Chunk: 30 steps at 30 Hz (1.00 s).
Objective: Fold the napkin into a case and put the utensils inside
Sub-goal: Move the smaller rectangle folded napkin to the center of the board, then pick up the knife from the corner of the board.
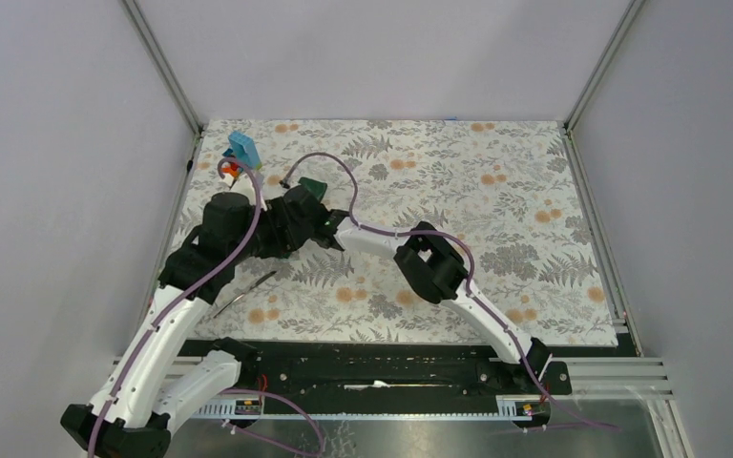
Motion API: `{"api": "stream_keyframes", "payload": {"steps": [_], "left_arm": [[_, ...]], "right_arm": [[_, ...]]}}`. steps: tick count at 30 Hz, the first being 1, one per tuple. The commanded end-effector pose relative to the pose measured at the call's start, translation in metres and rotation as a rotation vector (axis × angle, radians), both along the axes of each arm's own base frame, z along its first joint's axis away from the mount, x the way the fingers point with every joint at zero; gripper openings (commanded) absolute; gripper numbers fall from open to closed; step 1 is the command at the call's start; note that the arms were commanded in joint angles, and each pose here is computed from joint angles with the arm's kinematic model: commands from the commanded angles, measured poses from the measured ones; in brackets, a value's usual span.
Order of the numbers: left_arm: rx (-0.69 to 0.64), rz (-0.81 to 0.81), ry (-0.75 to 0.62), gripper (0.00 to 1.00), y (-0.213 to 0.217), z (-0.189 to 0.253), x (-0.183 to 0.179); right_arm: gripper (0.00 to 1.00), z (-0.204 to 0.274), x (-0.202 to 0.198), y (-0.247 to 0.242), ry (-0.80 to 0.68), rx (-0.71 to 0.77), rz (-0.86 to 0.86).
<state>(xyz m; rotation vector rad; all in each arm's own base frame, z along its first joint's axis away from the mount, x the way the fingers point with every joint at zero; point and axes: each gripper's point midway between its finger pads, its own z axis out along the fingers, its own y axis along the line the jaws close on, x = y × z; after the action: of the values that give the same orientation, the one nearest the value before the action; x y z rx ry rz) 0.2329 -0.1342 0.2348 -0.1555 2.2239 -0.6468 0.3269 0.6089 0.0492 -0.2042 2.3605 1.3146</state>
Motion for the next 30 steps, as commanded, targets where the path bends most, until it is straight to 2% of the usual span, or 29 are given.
{"api": "stream_keyframes", "payload": {"steps": [1, 4, 6, 7, 8, 9, 11, 13, 16, 20, 26, 28, 30], "left_arm": [[-0.022, 0.065, -0.076, 0.69, 0.009, 0.026, 0.003], [-0.009, 0.110, -0.100, 0.72, 0.020, 0.034, 0.000], [0.015, 0.161, -0.117, 0.74, 0.031, 0.040, -0.001], [0.021, 0.181, -0.125, 0.75, 0.036, 0.043, -0.003], [0.030, 0.205, -0.127, 0.83, 0.041, 0.044, -0.004], [0.045, 0.237, -0.122, 0.87, 0.047, 0.044, -0.006], [0.094, 0.337, -0.078, 0.91, 0.067, 0.038, -0.010], [0.171, 0.442, 0.013, 0.92, 0.085, 0.021, -0.012], [0.289, 0.532, 0.147, 0.92, 0.102, -0.006, -0.013], [0.414, 0.561, 0.221, 0.92, 0.116, -0.023, 0.004], [0.688, 0.441, 0.298, 0.93, 0.145, -0.060, 0.050], [0.690, 0.350, 0.401, 0.92, 0.155, -0.088, 0.056], [0.639, 0.247, 0.496, 0.87, 0.144, -0.111, 0.055]], "right_arm": [[0.75, 0.073, -0.004, 0.008, -0.040, 0.089, 0.088], [0.81, 0.123, -0.016, -0.014, -0.091, 0.109, 0.168], [0.85, 0.141, -0.025, -0.040, -0.130, 0.077, 0.224], [0.86, 0.137, -0.031, -0.054, -0.143, 0.056, 0.264], [0.86, 0.137, -0.037, -0.067, -0.155, 0.044, 0.307], [0.86, 0.130, -0.038, -0.083, -0.166, 0.011, 0.324], [0.86, 0.112, -0.037, -0.121, -0.160, -0.059, 0.301], [0.86, 0.102, -0.035, -0.160, -0.154, -0.099, 0.261], [0.86, 0.104, -0.043, -0.204, -0.221, -0.153, 0.221], [0.86, 0.095, -0.070, -0.229, -0.241, -0.168, 0.259], [0.86, 0.091, -0.110, -0.249, -0.227, -0.082, 0.307], [0.86, 0.090, -0.125, -0.258, -0.219, -0.059, 0.318], [0.86, 0.094, -0.133, -0.265, -0.236, -0.047, 0.314]]}}
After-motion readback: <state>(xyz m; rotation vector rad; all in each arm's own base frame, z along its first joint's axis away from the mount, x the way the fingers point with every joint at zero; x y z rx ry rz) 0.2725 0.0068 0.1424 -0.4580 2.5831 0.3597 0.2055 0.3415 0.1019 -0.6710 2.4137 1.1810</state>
